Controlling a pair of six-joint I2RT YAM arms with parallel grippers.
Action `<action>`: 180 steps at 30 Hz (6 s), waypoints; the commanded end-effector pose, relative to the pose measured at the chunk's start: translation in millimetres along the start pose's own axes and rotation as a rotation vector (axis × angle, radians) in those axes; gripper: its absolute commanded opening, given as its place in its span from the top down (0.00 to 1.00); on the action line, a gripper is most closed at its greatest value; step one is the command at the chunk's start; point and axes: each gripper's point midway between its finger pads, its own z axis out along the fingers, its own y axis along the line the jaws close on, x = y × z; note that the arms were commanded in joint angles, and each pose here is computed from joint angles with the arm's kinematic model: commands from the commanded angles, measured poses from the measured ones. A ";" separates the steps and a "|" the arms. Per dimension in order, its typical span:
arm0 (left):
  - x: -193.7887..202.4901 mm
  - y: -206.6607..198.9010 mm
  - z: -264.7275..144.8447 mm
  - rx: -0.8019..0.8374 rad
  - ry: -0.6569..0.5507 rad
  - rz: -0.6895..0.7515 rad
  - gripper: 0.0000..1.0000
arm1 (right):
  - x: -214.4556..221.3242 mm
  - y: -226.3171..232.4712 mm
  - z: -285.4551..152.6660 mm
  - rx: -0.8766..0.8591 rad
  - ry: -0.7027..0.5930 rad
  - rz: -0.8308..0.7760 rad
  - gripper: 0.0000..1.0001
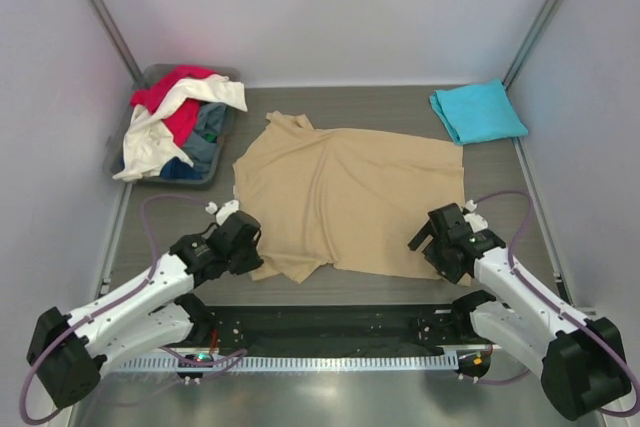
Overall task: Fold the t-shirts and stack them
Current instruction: Fold the tshirt
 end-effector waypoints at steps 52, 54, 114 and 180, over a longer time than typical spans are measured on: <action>-43.9 -24.4 11.4 0.139 0.009 0.053 1.00 | -101.3 -45.9 45.5 0.164 -0.133 0.276 0.46; -43.9 -24.4 12.0 0.138 0.010 0.053 1.00 | -99.5 -44.8 49.2 0.154 -0.122 0.275 0.50; -188.7 -73.1 -4.1 -0.036 0.094 0.379 1.00 | -191.6 13.2 -28.0 0.002 -0.306 0.201 0.99; -160.4 13.3 16.9 -0.094 -0.293 -0.206 1.00 | -215.0 17.6 -9.4 -0.043 -0.305 0.171 0.99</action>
